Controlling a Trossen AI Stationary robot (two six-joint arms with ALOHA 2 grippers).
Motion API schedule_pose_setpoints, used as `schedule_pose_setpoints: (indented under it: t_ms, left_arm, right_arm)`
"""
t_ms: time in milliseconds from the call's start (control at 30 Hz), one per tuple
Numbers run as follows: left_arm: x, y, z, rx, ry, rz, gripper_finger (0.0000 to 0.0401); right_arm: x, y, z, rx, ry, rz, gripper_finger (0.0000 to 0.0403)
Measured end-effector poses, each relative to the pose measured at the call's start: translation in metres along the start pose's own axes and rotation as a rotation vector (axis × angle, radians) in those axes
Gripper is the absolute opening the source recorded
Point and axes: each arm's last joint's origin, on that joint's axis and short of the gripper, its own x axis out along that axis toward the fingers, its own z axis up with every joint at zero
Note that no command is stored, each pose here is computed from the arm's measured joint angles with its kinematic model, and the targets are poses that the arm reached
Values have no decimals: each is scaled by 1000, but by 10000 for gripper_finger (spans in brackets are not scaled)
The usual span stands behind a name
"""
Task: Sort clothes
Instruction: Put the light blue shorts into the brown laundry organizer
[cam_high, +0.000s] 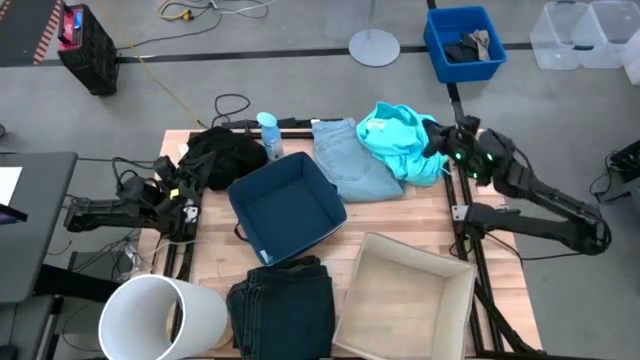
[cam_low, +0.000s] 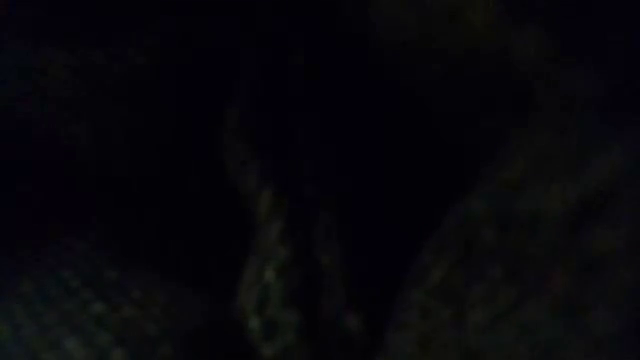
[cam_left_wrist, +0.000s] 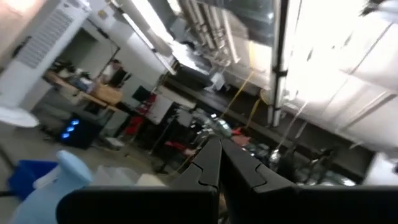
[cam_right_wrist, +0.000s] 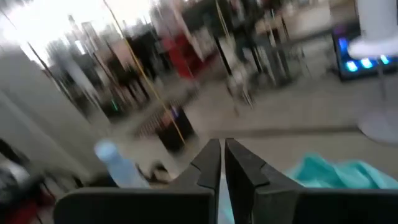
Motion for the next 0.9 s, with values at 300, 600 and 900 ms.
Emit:
schedule_pose_setpoints:
  t_ms: [300,600,900]
  left_arm:
    - [13,-7,-4,5,35,84,0]
    - [16,-10,-1,5,33,82,0]
    - [16,-10,-1,0,33,81,0]
  right_arm:
    - [56,12,24,-97,377,-160,63]
    - [123,23,26,-286,728,-239,157]
    - [182,25,-5,-466,1098,-289,246]
